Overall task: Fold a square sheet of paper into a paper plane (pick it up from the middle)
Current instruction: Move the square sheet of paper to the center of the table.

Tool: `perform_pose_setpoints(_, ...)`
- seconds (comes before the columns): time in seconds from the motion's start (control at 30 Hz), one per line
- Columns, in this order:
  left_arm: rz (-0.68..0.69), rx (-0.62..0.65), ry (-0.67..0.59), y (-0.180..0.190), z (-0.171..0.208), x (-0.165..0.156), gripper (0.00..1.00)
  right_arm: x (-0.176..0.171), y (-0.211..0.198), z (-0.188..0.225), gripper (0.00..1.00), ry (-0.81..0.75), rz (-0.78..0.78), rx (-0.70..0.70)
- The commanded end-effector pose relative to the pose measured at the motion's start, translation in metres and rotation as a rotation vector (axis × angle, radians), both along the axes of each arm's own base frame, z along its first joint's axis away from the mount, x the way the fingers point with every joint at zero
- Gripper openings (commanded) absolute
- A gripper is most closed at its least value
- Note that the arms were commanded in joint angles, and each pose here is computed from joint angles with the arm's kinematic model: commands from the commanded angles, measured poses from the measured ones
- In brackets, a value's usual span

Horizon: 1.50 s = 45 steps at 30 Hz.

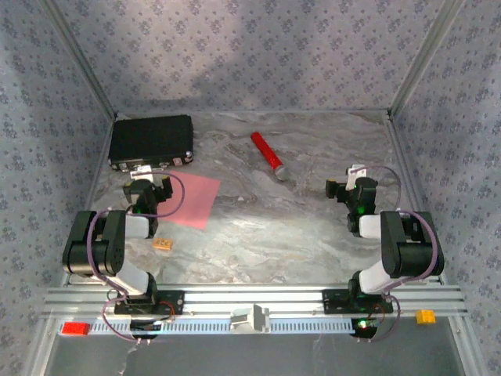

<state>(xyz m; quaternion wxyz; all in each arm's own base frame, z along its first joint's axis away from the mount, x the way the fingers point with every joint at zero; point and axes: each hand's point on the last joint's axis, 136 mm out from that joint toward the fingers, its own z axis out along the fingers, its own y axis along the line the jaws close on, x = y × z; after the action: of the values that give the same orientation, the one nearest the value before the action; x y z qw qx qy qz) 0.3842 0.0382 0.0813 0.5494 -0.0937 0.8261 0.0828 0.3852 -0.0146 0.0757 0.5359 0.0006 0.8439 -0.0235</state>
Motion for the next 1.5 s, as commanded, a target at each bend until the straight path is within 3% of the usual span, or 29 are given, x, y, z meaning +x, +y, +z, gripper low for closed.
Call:
perform_pose_setpoints(0.0,0.007,0.002,-0.037,0.001,0.012,0.006,1.00,0.006,-0.001,0.007,0.99,-0.021,0.000,0.008)
perform_pose_setpoints(0.73,0.006,0.001,-0.037,0.001,0.011,0.006,1.00,0.006,-0.002,0.007,0.99,-0.021,0.004,0.025)
perform_pose_setpoints(0.87,-0.074,0.004,-0.036,-0.012,0.011,0.008,1.00,0.006,-0.002,0.008,0.99,-0.026,0.001,0.018)
perform_pose_setpoints(1.1,-0.095,0.015,-0.091,-0.017,0.025,-0.003,1.00,0.000,0.006,0.013,0.99,-0.063,0.020,-0.022)
perform_pose_setpoints(1.3,-0.087,0.000,-0.096,-0.016,0.040,-0.012,1.00,-0.005,0.005,0.030,0.99,-0.082,0.004,-0.032)
perform_pose_setpoints(1.47,-0.072,-0.058,-0.069,-0.016,0.055,-0.023,1.00,-0.012,0.003,0.053,0.99,-0.013,-0.044,0.039)
